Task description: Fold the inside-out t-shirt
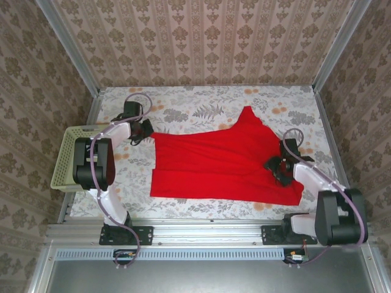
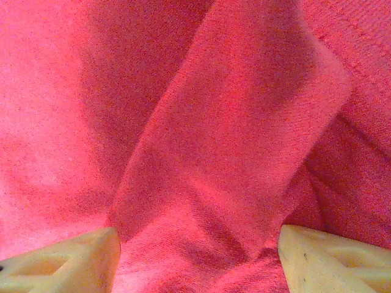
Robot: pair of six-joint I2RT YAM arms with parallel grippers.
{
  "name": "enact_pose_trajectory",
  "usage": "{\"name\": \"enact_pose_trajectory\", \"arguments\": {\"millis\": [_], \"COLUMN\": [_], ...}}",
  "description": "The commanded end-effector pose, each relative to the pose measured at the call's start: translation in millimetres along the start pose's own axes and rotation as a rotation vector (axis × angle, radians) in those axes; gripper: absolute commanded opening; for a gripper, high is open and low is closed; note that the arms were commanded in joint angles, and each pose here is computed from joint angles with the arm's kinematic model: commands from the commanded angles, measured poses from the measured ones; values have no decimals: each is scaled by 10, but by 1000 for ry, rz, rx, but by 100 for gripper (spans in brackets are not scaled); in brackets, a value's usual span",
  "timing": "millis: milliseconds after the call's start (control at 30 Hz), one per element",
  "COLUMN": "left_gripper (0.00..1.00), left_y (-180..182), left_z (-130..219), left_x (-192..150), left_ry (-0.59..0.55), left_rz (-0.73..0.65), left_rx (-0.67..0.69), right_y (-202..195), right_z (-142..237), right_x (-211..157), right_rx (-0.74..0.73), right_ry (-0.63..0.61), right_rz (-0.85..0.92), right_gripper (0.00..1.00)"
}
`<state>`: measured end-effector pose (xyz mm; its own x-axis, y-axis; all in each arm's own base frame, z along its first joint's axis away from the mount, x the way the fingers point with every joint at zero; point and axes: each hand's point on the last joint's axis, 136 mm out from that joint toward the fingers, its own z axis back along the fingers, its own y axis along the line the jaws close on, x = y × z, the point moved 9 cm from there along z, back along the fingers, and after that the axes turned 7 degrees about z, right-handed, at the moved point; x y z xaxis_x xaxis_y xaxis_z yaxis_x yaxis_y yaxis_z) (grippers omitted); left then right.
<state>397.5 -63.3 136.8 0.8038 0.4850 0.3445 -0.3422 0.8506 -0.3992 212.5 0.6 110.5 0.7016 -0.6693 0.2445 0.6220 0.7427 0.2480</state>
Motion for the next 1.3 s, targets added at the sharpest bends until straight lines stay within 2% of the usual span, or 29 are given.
{"name": "enact_pose_trajectory", "arguments": {"millis": [0, 233, 400, 600, 833, 1000, 1267], "left_gripper": [0, 0, 0, 0, 0, 0, 0], "left_y": [-95, -191, -127, -96, -70, -85, -96], "left_z": [26, -67, -54, -90, -102, -71, -46], "left_x": [99, 228, 248, 198, 186, 208, 223], "left_ry": [-6, 19, 16, 30, 30, 20, 17], "left_rz": [-39, -72, -40, -43, -45, -44, -39], "left_rx": [-39, 10, 39, 37, 44, 37, 32], "right_y": [-77, 620, 1178, 1699, 1940, 2091, 2186], "right_z": [144, 468, 175, -356, -726, -871, -1058], "right_x": [-81, 713, 1413, 1980, 2224, 2173, 2142], "right_rx": [-23, 70, 24, 5, -38, -2, -41], "right_ry": [15, -107, -112, -46, -3, 37, 71], "right_rz": [-15, 212, 292, 379, 456, 504, 520], "right_gripper": [72, 73, 70, 55, 50, 50, 52]}}
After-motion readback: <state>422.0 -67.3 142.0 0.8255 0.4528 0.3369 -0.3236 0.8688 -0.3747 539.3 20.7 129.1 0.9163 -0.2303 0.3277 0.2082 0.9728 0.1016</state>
